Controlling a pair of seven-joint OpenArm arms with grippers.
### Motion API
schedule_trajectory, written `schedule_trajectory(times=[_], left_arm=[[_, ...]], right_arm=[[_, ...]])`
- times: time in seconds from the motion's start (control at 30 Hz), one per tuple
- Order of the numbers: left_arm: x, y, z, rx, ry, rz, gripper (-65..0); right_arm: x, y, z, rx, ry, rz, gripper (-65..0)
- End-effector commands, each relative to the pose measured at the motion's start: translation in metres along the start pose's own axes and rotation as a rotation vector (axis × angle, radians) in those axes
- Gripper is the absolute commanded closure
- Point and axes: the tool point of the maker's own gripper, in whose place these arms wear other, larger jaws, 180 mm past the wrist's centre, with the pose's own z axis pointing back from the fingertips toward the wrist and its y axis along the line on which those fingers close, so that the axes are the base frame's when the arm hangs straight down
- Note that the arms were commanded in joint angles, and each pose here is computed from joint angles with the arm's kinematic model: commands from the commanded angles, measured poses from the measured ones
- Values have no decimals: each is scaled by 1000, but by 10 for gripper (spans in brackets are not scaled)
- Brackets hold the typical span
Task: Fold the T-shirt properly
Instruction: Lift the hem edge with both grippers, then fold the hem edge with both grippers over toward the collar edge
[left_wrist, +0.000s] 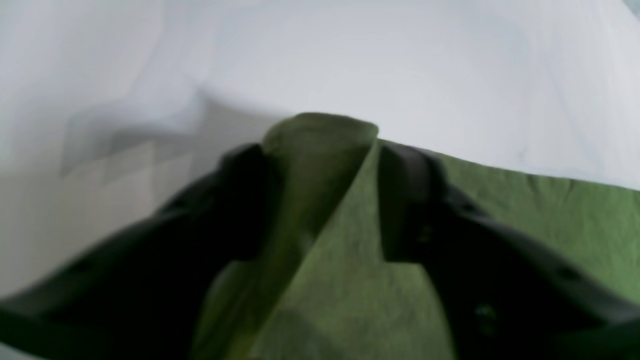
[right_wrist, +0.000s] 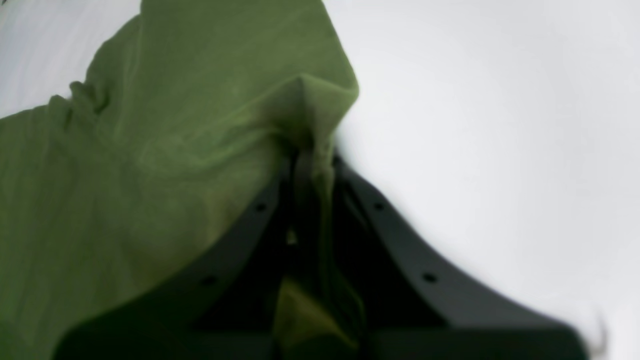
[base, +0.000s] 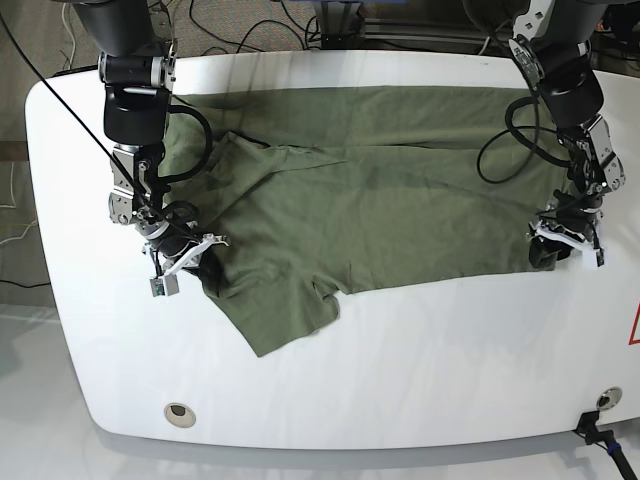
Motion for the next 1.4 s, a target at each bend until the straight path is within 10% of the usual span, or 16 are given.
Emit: schedule_trajectory(times=[0.0, 0.23, 0.77, 1.37], left_arm=[[22, 1, 0, -4, -42, -17, -220], [25, 1, 0, -4, -53, -15, 0], [62, -8, 10, -10, -138, -94, 0], [60, -37, 76, -3, -141, -359, 0]], right_arm=[[0, -4, 1, -10, 34, 30, 0], [1, -3, 1, -9, 33, 30, 0], [52, -5, 18, -22, -70, 136, 0], [81, 40, 127, -108, -126, 436, 0]])
